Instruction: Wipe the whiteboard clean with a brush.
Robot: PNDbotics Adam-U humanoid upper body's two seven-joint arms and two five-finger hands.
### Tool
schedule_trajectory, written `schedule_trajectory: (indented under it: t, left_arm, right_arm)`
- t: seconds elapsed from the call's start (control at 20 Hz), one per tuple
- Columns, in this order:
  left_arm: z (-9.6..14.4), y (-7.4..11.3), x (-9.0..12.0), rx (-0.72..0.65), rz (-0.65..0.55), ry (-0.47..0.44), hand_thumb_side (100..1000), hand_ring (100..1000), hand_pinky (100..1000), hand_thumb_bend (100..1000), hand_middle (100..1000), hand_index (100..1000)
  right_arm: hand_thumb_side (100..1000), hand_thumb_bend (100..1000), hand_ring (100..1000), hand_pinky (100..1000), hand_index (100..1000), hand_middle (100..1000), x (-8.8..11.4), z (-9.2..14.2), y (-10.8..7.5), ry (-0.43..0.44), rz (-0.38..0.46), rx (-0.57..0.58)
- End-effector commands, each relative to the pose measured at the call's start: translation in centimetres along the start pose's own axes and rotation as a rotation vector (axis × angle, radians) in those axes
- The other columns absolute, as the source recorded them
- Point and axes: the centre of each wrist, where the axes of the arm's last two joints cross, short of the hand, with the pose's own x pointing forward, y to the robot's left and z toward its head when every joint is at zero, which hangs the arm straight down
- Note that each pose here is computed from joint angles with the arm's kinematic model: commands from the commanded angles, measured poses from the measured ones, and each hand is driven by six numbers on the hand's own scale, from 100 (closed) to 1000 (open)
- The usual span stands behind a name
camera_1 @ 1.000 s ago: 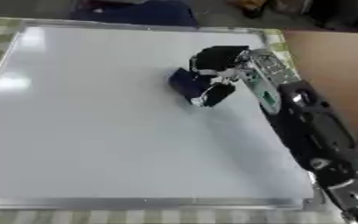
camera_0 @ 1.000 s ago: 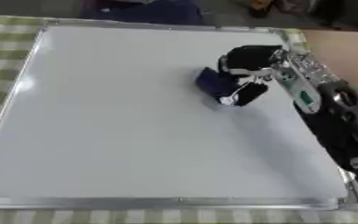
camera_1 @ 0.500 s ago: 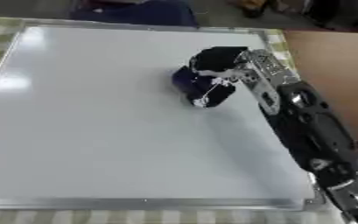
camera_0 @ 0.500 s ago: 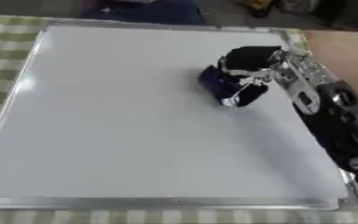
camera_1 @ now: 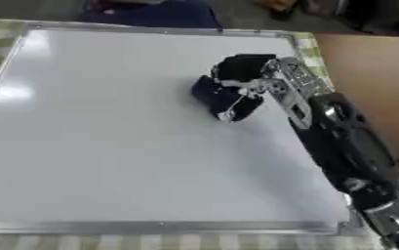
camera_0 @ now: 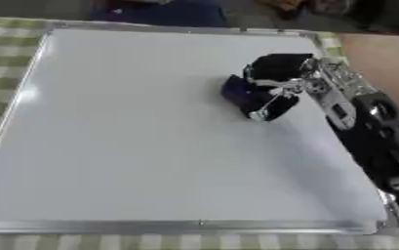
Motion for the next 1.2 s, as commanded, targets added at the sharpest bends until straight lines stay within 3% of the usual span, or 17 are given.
schedule_trajectory:
  t: [0.05,0.45,1.2]
  left_arm:
    - [-0.5,-0.2,0.6,-0.020,0.001,-0.024,976,499,449,104,517,522]
    - [-0.5,-0.1,0.7,-0.018,0.000,-0.025,977,500,450,104,517,522]
    - [-0.6,-0.2,0.7,-0.018,0.002,-0.025,974,502,451,106,517,523]
  right_arm:
    - [301,100,483,453,286,168,-1.0,1.3,-1.4,0.011,0.071,0.024]
    - [280,100,462,444,268,143,0.0,0.8,-1.6,-0.005,0.126,0.008]
    - [265,100,414,411,214,100,1.2,0.2,-0.9,-0.035,0.150,0.026]
